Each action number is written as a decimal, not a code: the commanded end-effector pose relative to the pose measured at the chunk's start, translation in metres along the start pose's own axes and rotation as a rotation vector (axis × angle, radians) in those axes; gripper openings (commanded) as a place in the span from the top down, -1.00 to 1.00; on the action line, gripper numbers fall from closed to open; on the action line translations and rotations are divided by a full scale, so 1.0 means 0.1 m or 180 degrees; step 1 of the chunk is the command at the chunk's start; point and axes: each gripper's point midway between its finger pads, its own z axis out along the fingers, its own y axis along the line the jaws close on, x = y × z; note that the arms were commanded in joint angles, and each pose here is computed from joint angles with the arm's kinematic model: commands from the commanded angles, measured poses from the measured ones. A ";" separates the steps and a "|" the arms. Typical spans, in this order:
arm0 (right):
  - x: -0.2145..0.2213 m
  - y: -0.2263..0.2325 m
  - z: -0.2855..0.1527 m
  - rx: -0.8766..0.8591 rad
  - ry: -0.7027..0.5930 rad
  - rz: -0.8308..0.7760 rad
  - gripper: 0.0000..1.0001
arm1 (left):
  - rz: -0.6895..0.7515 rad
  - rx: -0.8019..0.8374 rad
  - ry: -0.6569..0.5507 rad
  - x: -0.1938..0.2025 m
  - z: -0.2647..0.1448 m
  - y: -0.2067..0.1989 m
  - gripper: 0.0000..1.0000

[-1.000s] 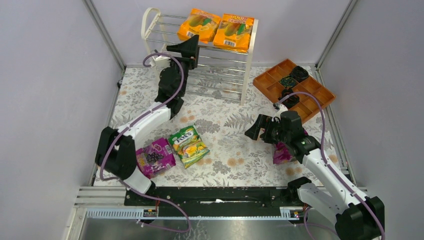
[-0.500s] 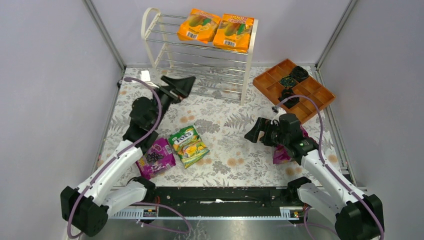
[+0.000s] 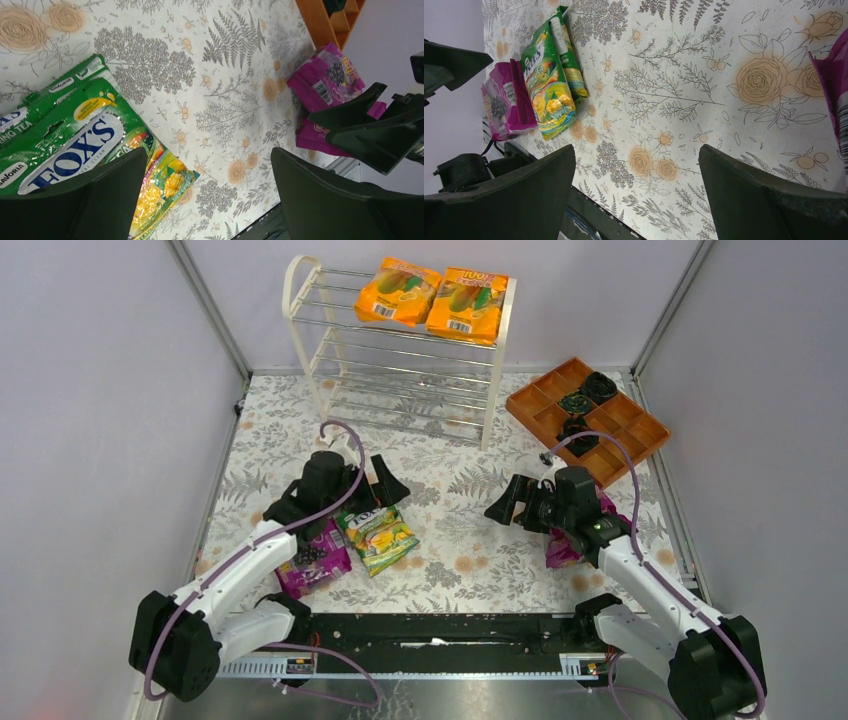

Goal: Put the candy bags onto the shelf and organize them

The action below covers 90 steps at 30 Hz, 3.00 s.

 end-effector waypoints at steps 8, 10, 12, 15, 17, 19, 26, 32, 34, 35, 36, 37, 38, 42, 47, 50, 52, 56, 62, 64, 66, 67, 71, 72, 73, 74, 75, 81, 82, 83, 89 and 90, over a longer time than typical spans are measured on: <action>0.03 0.00 0.03 -0.0020 0.0028 -0.0028 -1.00 | -0.0230 -0.1090 -0.0073 0.02 -0.09 0.60 -0.97; 0.04 0.00 0.06 -0.0040 0.0034 -0.0012 -1.00 | -0.0371 -0.1681 -0.0239 -0.01 -0.27 0.91 -0.97; 0.05 -0.01 0.09 -0.0053 0.0048 0.0008 -1.00 | -0.0483 -0.2095 -0.0418 -0.02 -0.47 1.14 -0.97; 0.08 -0.03 0.14 -0.0066 0.0080 0.0018 -1.00 | -0.0507 -0.2302 -0.0645 -0.06 -0.66 1.25 -0.97; 0.10 -0.04 0.17 -0.0070 0.0106 0.0024 -1.00 | -0.0486 -0.2380 -0.0719 -0.08 -0.75 1.29 -0.97; 0.10 -0.04 0.19 -0.0080 0.0120 0.0024 -1.00 | -0.0460 -0.2504 -0.0693 -0.06 -0.81 1.34 -0.92; 0.09 -0.03 0.24 -0.0117 0.0103 0.0016 -1.00 | -0.0521 -0.2632 -0.0141 0.25 -0.67 1.38 -0.39; 0.19 0.09 0.36 -0.0225 0.0218 0.0014 -1.00 | -0.0385 -0.2289 -0.0104 0.24 -0.52 1.17 -0.32; 0.28 0.27 0.48 -0.0369 0.0326 -0.0015 -1.00 | -0.0314 -0.2021 -0.0054 0.26 -0.42 1.04 -0.39; 0.34 0.39 0.57 -0.0471 0.0397 -0.0038 -1.00 | -0.0279 -0.1874 -0.0006 0.27 -0.35 0.98 -0.44; 0.44 0.53 0.65 -0.0578 0.0511 -0.0077 -1.00 | -0.0270 -0.1795 0.0034 0.29 -0.31 0.94 -0.50; 0.50 0.64 0.73 -0.0671 0.0592 -0.0065 -1.00 | -0.0273 -0.1734 0.0069 0.30 -0.28 0.91 -0.54; 0.54 0.73 0.82 -0.0755 0.0656 -0.0019 -1.00 | -0.0268 -0.1691 0.0095 0.30 -0.25 0.88 -0.56; 0.67 1.00 1.10 -0.1012 0.0828 0.0099 -1.00 | -0.0235 -0.1529 0.0045 0.22 -0.27 0.75 -0.63; 0.83 1.24 1.31 -0.1243 0.1041 0.0145 -0.81 | -0.0126 -0.1121 -0.0140 0.09 -0.36 0.52 -0.71; 0.94 1.32 1.37 -0.1374 0.1123 0.0286 -0.60 | -0.0120 -0.0957 -0.0216 0.05 -0.39 0.42 -0.74; 1.00 1.35 1.40 -0.1437 0.1179 0.0408 -0.44 | -0.0117 -0.0861 -0.0233 0.05 -0.40 0.37 -0.75; 1.12 1.44 1.41 -0.1623 0.1274 0.0620 -0.11 | -0.0122 -0.0777 -0.0201 0.07 -0.37 0.33 -0.76; 1.03 1.53 1.29 -0.1812 0.1155 0.0764 0.67 | -0.0130 -0.0588 -0.0125 0.10 -0.30 0.23 -0.76; 0.94 1.50 1.25 -0.1798 0.1047 0.0776 0.89 | -0.0114 -0.0342 -0.0004 0.15 -0.28 0.09 -0.77; 0.81 1.42 1.20 -0.1746 0.0880 0.0827 1.00 | -0.0086 -0.0068 0.0068 0.17 -0.26 -0.07 -0.81; 0.75 1.36 1.17 -0.1707 0.0793 0.0867 1.00 | -0.0061 0.0100 0.0080 0.17 -0.27 -0.17 -0.83; 0.52 1.13 1.06 -0.1604 0.0490 0.1117 1.00 | -0.0057 0.0679 0.0066 0.13 -0.26 -0.50 -0.97; 0.46 1.10 1.03 -0.1616 0.0416 0.1190 1.00 | -0.0080 0.0827 0.0099 0.14 -0.26 -0.58 -0.97; 0.41 1.06 1.00 -0.1624 0.0344 0.1283 1.00 | -0.0133 0.0958 0.0155 0.17 -0.25 -0.65 -0.98; 0.35 1.05 0.97 -0.1651 0.0261 0.1362 1.00 | -0.0200 0.1089 0.0209 0.19 -0.23 -0.70 -0.97; 0.30 1.02 0.94 -0.1664 0.0186 0.1441 1.00 | -0.0312 0.1206 0.0292 0.24 -0.21 -0.75 -0.98; -0.03 1.01 0.79 -0.1885 -0.0226 0.1819 1.00 | -0.0990 0.1584 0.0561 0.48 -0.10 -0.77 -0.97; -0.09 1.02 0.76 -0.1936 -0.0279 0.1868 1.00 | -0.1061 0.1547 0.0552 0.49 -0.09 -0.73 -0.97; -0.13 1.04 0.74 -0.1982 -0.0313 0.1912 1.00 | -0.1127 0.1501 0.0525 0.48 -0.07 -0.69 -0.97; -0.38 1.17 0.64 -0.2320 -0.0466 0.2249 1.00 | -0.1765 0.1282 0.0272 0.41 -0.09 -0.34 -0.97; -0.42 1.21 0.62 -0.2419 -0.0474 0.2287 1.00 | -0.1938 0.1321 0.0268 0.40 -0.10 -0.32 -0.97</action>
